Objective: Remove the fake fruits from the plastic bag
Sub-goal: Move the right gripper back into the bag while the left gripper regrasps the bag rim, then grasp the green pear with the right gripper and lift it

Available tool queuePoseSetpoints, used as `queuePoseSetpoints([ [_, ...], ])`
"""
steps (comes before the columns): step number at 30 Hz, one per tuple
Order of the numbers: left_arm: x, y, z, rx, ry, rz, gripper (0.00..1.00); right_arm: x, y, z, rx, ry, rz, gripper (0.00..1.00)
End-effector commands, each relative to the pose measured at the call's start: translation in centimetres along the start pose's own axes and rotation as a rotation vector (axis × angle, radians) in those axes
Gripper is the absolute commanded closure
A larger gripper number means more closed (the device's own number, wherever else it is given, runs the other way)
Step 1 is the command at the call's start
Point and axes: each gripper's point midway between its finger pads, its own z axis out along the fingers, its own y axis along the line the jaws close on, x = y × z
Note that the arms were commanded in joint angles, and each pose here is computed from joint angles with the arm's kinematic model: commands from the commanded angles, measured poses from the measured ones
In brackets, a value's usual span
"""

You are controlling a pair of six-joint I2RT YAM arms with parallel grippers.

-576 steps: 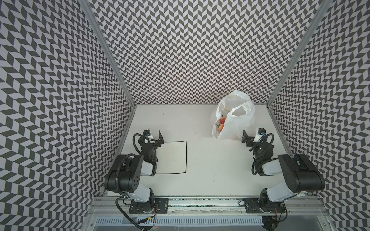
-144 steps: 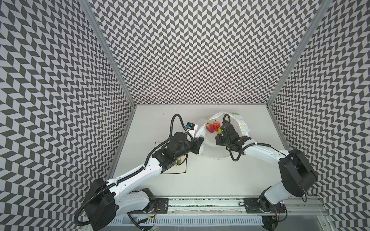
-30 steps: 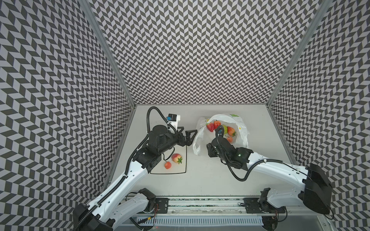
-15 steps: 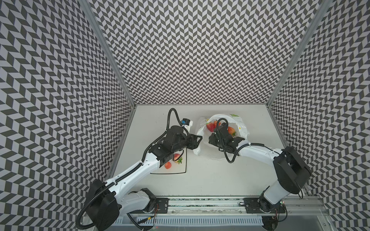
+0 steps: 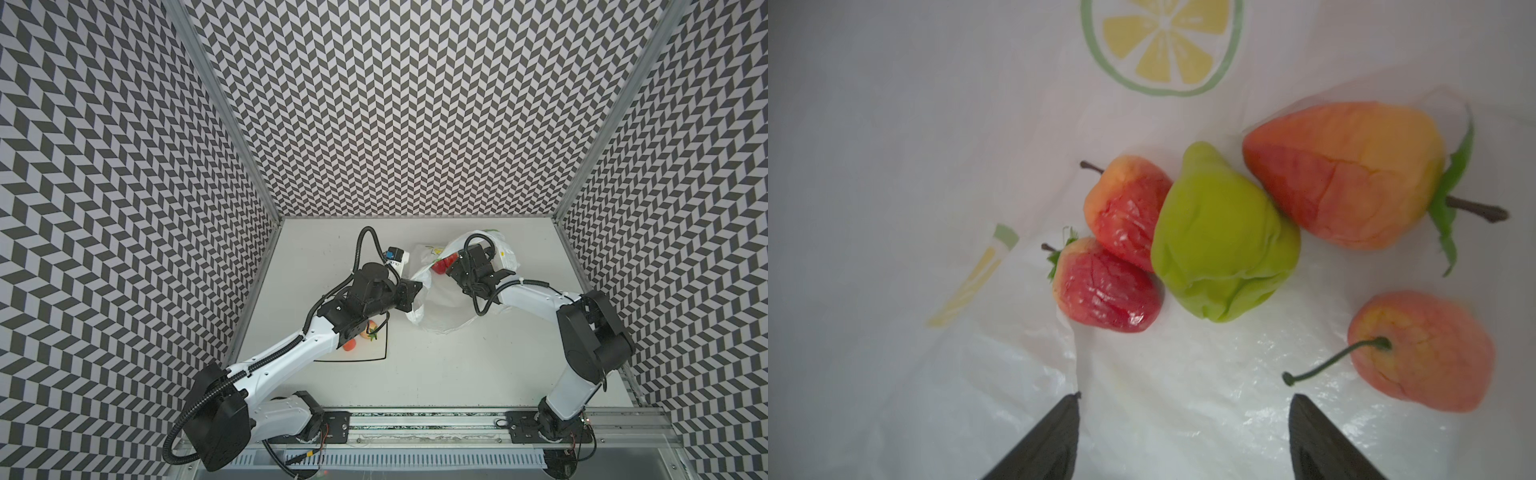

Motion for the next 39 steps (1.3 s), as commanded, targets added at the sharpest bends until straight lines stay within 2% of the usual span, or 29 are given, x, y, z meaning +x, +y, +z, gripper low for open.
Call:
queuePoseSetpoints([
  [1,-1.5,-1.7,-0.2,0.042,-0.05,0.022,1.0,-1.8,0.2,0.7,0.011,-0.03,0.057,0.2],
  [8,-1.8,-2.6,-0.4,0.062,-0.062,0.031,1.0,-3.1,0.1,2.7,0.021,-0.03,0.052,0.13],
  [21,-1.6,-2.9,-0.7,0.074,-0.058,0.046,1.0,-4.0,-0.5,6.1,0.059,-0.055,0.066,0.13],
  [33,-1.1,-2.7,-1.4,0.062,-0.045,0.053,1.0,-4.3,-0.6,8.6,0.038,-0.061,0.119,0.17],
  [39,-1.0,-2.5,-1.5,0.049,-0.047,0.049,1.0,-4.3,0.3,8.4,-0.004,-0.053,0.097,0.3],
])
